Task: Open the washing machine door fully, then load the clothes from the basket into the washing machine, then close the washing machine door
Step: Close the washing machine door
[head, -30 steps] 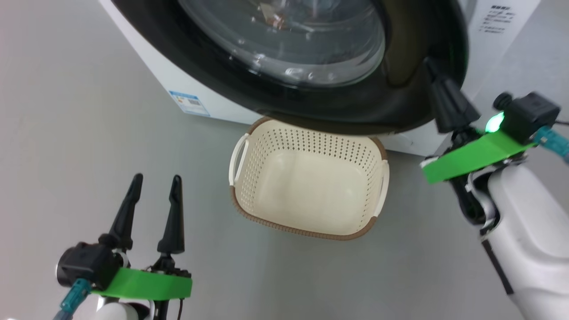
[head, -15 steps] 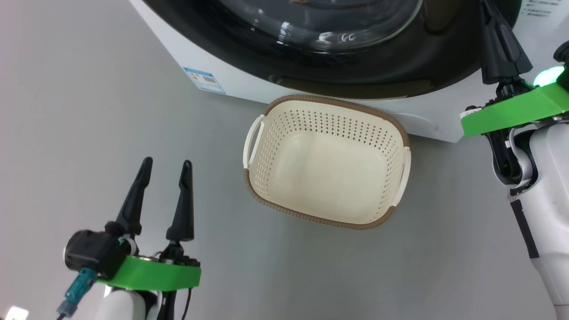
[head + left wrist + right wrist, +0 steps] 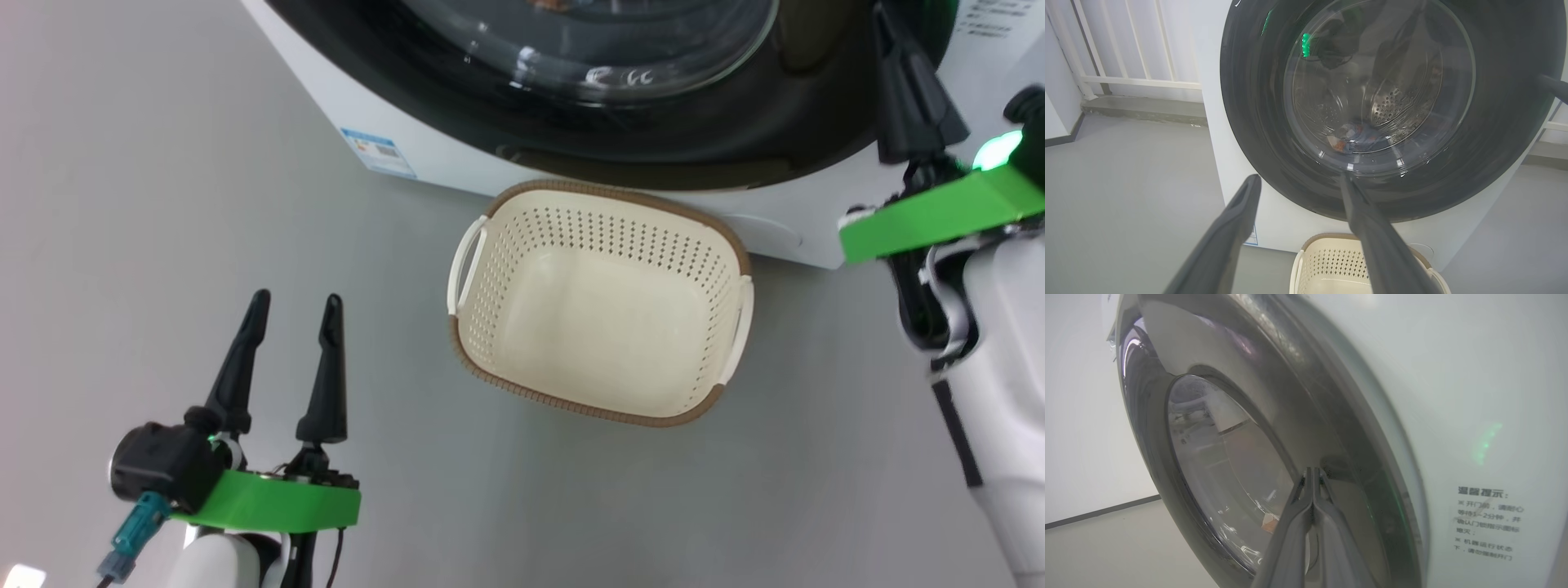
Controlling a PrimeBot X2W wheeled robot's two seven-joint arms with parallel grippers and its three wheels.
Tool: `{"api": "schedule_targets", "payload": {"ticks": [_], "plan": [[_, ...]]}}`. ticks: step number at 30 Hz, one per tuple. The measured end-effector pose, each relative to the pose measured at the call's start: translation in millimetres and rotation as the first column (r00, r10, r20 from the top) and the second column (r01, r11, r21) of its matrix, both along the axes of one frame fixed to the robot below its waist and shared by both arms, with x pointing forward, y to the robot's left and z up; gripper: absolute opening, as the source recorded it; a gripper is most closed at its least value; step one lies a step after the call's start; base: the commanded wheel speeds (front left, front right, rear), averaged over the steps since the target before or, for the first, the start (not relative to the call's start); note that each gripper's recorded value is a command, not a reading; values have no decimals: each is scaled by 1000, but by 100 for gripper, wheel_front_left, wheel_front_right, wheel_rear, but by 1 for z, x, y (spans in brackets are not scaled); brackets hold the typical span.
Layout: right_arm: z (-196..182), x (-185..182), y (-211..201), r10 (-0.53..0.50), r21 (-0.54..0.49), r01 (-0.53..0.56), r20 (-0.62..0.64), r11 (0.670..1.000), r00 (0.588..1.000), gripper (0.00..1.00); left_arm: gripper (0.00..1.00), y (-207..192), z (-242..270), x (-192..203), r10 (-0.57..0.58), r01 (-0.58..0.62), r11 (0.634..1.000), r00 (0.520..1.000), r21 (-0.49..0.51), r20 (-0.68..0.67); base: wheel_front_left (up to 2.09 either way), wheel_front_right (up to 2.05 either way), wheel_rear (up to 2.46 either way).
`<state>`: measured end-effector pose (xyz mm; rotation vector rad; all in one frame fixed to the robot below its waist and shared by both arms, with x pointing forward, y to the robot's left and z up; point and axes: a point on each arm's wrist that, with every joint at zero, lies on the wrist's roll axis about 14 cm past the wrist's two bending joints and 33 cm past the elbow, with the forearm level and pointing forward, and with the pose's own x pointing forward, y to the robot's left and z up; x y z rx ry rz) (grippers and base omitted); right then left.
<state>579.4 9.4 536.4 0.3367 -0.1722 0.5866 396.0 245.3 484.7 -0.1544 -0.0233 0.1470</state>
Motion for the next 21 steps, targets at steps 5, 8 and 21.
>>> {"api": "schedule_targets", "payload": {"ticks": [5, 8, 21], "plan": [[-10, -24, -3, 11, -25, -11, -32, 1000, 999, 25, 100, 1, 2, -5, 7, -7, 1000, 1000, 0, 4, 0, 0, 0], [-16, -38, -8, 1, -34, -3, -56, 999, 998, 74, 100, 2, -1, -12, 13, -13, 1000, 1000, -11, -5, 0, 0, 0], [-28, -84, -51, -90, -63, 83, -117, 995, 989, 100, 100, -4, -2, -21, -29, 29, 999, 1000, -14, -7, 0, 0, 0]]}}
